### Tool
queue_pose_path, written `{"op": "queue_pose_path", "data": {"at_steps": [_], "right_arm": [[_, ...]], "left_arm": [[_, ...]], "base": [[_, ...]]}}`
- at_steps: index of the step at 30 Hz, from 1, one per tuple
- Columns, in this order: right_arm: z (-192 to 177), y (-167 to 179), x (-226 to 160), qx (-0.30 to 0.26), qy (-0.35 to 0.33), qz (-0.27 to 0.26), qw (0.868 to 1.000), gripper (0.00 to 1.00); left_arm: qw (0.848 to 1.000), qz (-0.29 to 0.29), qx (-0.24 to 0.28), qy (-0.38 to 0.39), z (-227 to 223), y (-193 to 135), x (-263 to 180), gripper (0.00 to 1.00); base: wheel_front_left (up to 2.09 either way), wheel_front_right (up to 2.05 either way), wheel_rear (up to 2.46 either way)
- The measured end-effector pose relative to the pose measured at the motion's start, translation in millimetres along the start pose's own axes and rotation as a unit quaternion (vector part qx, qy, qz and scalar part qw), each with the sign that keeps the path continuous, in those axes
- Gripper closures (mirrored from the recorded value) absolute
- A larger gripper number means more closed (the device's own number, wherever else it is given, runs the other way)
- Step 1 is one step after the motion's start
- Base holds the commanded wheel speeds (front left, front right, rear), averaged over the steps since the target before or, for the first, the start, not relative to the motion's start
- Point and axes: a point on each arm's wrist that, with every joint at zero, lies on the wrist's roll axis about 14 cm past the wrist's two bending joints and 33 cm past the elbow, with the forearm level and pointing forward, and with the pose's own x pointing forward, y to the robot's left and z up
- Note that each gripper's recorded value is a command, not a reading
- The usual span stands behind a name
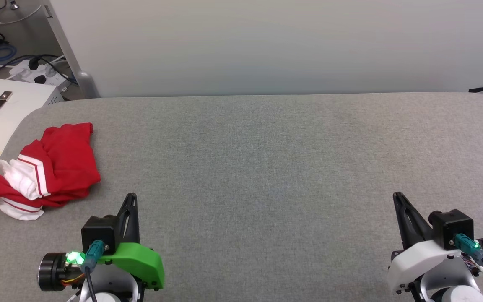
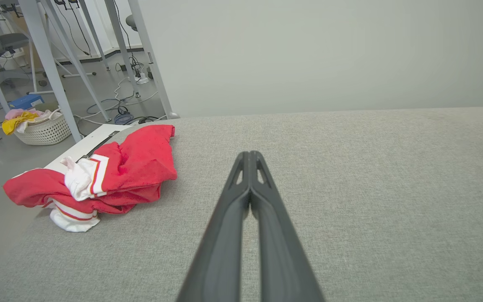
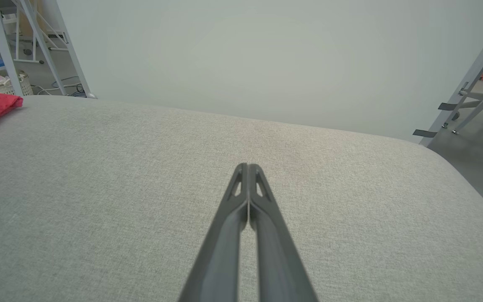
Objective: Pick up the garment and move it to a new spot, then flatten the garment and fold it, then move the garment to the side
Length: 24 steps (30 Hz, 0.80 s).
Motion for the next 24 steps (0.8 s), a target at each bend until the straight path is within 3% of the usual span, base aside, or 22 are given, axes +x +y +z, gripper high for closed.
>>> {"op": "queue_pose_path", "data": {"at_steps": [17,18,24], "right_arm": [[0.0,0.0,0.0,0.0,0.0,0.0,1.0,1.0],[0.0,0.1,0.0,0.0,0.0,0.0,1.0,0.0],[0.0,0.0,0.0,0.001,0.0,0.0,1.0,0.0]], "left_arm": [[1.0,0.0,0.0,0.0,0.0,0.0,0.0,1.0],[1.0,0.0,0.0,0.0,0.0,-0.1,0.0,0.0],[1.0,0.0,0.0,0.0,-0.3,-0.3,0.0,0.0]], "base": [[0.0,0.0,0.0],[0.0,0.0,0.0],[0.0,0.0,0.0]]}}
